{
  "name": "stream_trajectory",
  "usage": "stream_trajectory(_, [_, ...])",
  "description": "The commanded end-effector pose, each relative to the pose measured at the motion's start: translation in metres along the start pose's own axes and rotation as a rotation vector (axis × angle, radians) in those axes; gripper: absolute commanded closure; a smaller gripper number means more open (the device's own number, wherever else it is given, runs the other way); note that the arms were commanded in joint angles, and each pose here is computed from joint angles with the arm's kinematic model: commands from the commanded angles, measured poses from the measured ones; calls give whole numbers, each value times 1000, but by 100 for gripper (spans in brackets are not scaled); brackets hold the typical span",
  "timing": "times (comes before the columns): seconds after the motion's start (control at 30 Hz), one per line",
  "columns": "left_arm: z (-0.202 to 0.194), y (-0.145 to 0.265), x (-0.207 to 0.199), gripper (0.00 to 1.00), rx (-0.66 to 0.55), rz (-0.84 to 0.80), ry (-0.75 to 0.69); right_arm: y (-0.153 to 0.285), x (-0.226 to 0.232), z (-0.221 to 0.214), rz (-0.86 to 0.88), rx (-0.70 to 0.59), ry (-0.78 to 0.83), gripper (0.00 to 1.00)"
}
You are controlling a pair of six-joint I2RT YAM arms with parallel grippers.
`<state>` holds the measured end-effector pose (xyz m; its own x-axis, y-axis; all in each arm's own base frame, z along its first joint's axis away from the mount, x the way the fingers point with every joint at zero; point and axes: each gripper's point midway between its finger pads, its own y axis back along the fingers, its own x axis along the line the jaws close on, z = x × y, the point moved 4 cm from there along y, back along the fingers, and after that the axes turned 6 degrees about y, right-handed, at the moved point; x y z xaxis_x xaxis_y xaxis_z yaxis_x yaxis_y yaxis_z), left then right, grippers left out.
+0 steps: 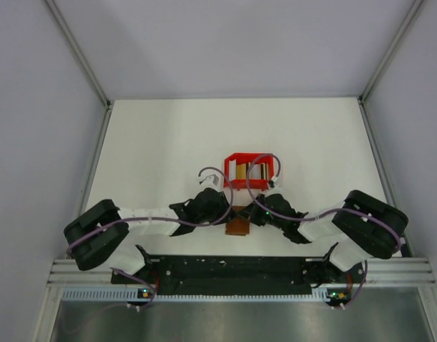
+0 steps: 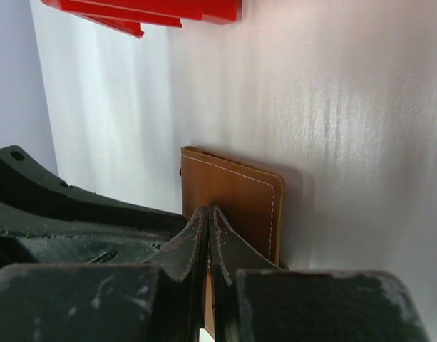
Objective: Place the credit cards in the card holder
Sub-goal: Close the card holder at the center of the board.
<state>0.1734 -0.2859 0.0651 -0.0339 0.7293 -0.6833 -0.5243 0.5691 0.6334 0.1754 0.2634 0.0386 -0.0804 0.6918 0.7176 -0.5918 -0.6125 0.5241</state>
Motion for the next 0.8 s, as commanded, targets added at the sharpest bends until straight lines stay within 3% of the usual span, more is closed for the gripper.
stream_trajectory(0.0, [-7, 20, -1, 67, 59, -8, -44, 44, -95, -77, -379, 329, 22, 100])
stream_trajectory(0.23, [-1, 42, -15, 66, 42, -78, -44, 43, -98, -84, -429, 261, 27, 100])
stream_trajectory(0.37, [-5, 41, -1, 67, 63, 2, -57, 28, -103, -86, -465, 257, 47, 100])
stream_trajectory(0.6, [-19, 52, 22, 67, 70, 33, 99, 17, -107, -90, -456, 228, -15, 100])
stream_trajectory(0.77, [-19, 52, 30, 67, 40, 48, 99, 10, -103, -88, -452, 215, -4, 100])
